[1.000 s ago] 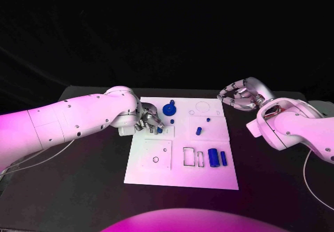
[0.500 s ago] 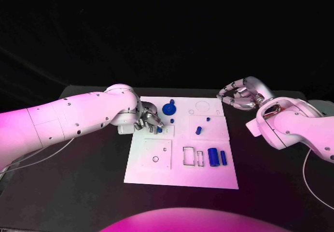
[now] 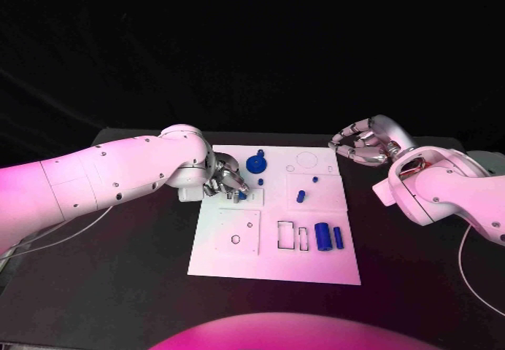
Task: Assemble the parts on the task board
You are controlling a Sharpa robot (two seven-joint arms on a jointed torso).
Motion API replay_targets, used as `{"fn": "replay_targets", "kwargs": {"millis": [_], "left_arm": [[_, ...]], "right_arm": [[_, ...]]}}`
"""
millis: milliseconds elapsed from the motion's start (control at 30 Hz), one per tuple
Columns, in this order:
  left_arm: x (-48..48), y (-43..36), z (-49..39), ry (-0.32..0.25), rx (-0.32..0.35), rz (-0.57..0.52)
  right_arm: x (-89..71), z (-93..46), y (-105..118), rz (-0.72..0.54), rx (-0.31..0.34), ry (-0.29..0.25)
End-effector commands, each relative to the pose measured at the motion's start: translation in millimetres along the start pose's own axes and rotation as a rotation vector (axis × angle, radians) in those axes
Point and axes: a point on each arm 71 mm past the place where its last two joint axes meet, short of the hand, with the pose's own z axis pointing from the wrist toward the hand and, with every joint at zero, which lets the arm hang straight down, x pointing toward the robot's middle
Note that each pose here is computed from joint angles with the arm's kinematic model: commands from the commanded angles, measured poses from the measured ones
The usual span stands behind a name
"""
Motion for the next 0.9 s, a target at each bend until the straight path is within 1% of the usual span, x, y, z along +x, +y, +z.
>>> {"fn": "replay_targets", "kwargs": {"millis": [33,367,667,900], "left_arm": [[2.3,-2.7,0.0,0.038,0.023,-0.022],[-1.2,-3.9,0.8,0.037,0.026,-0.042],[-5.1,-0.4,1.4,0.031,0.009,-0.030],[-4.9,0.5,1.9,0.044,-0.001,-0.007]], "right_arm": [[0.6,-0.1,0.8,-0.006,-0.012,0.002],[0.6,-0.2,0.6,-0.006,-0.012,0.002],[0.5,-0.2,0.2,-0.007,-0.011,0.001],[0.7,-0.2,0.0,-0.007,-0.010,0.002]]}}
